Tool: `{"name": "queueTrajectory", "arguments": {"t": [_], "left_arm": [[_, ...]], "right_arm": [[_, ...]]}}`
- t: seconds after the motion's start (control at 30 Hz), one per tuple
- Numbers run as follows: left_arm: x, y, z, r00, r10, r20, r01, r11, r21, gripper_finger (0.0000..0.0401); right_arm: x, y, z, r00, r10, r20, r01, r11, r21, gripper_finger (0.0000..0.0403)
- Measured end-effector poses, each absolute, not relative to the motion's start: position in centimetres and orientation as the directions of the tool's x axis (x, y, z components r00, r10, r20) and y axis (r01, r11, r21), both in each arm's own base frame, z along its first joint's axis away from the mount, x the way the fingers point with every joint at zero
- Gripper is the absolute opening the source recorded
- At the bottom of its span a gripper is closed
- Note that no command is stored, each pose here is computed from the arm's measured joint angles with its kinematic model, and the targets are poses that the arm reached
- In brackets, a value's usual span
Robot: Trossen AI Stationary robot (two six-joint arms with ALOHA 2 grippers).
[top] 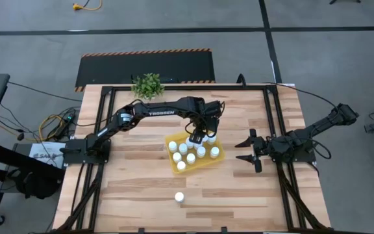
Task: Pick and place pill bottles into a basket
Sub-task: Put the white pill bottle into the yellow bin
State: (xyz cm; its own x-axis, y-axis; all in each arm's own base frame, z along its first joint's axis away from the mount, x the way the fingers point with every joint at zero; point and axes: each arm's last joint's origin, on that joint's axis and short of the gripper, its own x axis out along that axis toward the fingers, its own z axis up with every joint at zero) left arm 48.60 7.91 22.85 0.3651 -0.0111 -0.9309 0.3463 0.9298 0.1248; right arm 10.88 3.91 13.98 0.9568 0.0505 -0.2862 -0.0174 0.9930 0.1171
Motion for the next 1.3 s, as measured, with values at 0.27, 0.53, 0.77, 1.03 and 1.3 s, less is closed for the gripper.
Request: {"name": "queueTrajectory", "arguments": {"t": [0.27,0.53,0.77,1.03,1.3], "left_arm": [[48.6,7.7,22.9,0.365,-0.014,-0.931,0.346,0.93,0.122,0.0196],[49.0,7.5,22.0,0.356,-0.033,-0.934,0.349,0.932,0.099,0.0196],[49.1,7.7,21.5,0.351,-0.024,-0.936,0.343,0.934,0.104,0.0196],[49.1,8.0,21.7,0.348,0.013,-0.938,0.329,0.935,0.135,0.0196],[48.2,6.3,24.3,0.319,0.133,-0.938,0.349,0.904,0.247,0.0196]], "right_arm": [[10.9,3.9,14.0,0.957,0.051,-0.286,-0.017,0.993,0.117,0.023],[10.9,3.9,14.0,0.957,0.051,-0.286,-0.017,0.993,0.118,0.023],[10.9,3.9,14.0,0.957,0.051,-0.286,-0.017,0.993,0.117,0.023],[10.9,3.9,14.0,0.957,0.051,-0.286,-0.017,0.993,0.118,0.023],[10.9,3.9,14.0,0.957,0.051,-0.286,-0.018,0.993,0.117,0.023]]}}
